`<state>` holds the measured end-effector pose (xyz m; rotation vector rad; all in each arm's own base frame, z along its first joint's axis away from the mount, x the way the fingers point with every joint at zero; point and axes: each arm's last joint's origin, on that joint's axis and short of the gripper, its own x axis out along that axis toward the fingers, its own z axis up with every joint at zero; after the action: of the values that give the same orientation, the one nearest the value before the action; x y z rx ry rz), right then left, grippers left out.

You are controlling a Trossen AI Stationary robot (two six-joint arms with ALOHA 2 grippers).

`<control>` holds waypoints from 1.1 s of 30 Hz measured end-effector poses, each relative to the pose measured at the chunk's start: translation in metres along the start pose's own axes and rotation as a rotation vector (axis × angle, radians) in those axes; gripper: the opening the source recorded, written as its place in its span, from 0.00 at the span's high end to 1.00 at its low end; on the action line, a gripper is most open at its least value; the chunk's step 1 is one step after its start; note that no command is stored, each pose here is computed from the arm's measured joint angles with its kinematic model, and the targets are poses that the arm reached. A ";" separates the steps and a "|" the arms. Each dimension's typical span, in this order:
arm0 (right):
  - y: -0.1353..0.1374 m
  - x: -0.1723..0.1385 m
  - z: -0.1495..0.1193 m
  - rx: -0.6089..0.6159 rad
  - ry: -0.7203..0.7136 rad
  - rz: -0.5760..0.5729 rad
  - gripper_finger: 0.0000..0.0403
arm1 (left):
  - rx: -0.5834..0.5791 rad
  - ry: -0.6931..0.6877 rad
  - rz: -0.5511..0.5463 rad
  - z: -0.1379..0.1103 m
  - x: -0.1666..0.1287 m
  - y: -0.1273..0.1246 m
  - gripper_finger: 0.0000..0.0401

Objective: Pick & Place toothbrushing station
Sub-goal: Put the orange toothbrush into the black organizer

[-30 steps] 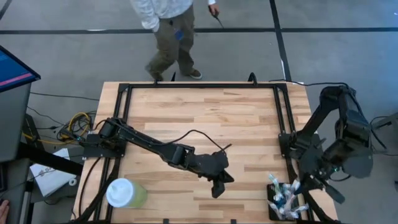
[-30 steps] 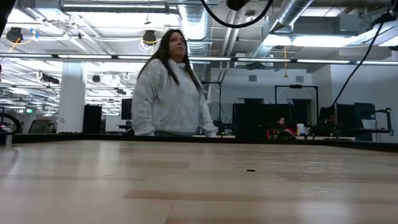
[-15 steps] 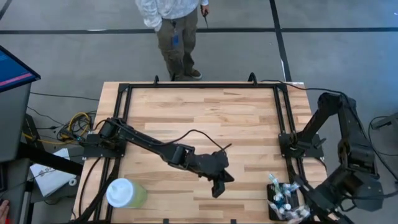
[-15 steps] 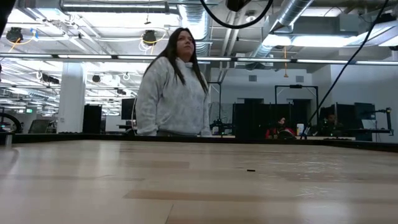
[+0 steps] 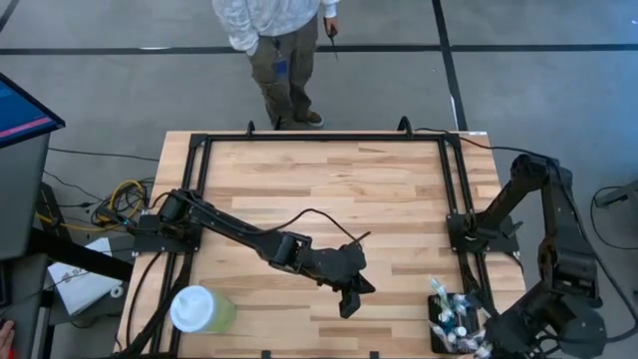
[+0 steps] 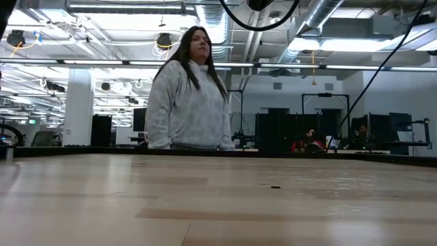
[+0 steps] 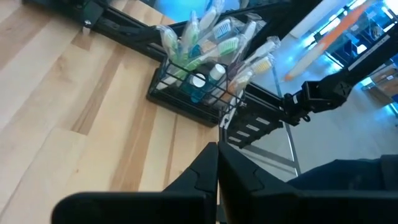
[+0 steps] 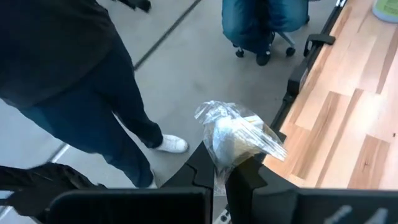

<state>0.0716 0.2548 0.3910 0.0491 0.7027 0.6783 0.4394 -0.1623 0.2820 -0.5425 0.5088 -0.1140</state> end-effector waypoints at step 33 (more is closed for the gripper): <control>0.009 0.060 -0.039 -0.060 0.272 -0.218 0.97 | 0.004 0.004 -0.006 -0.002 0.000 -0.003 1.00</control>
<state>0.0759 0.2901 0.3285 -0.1765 0.9334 0.4999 0.4381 -0.1658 0.2821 -0.5399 0.5105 -0.1218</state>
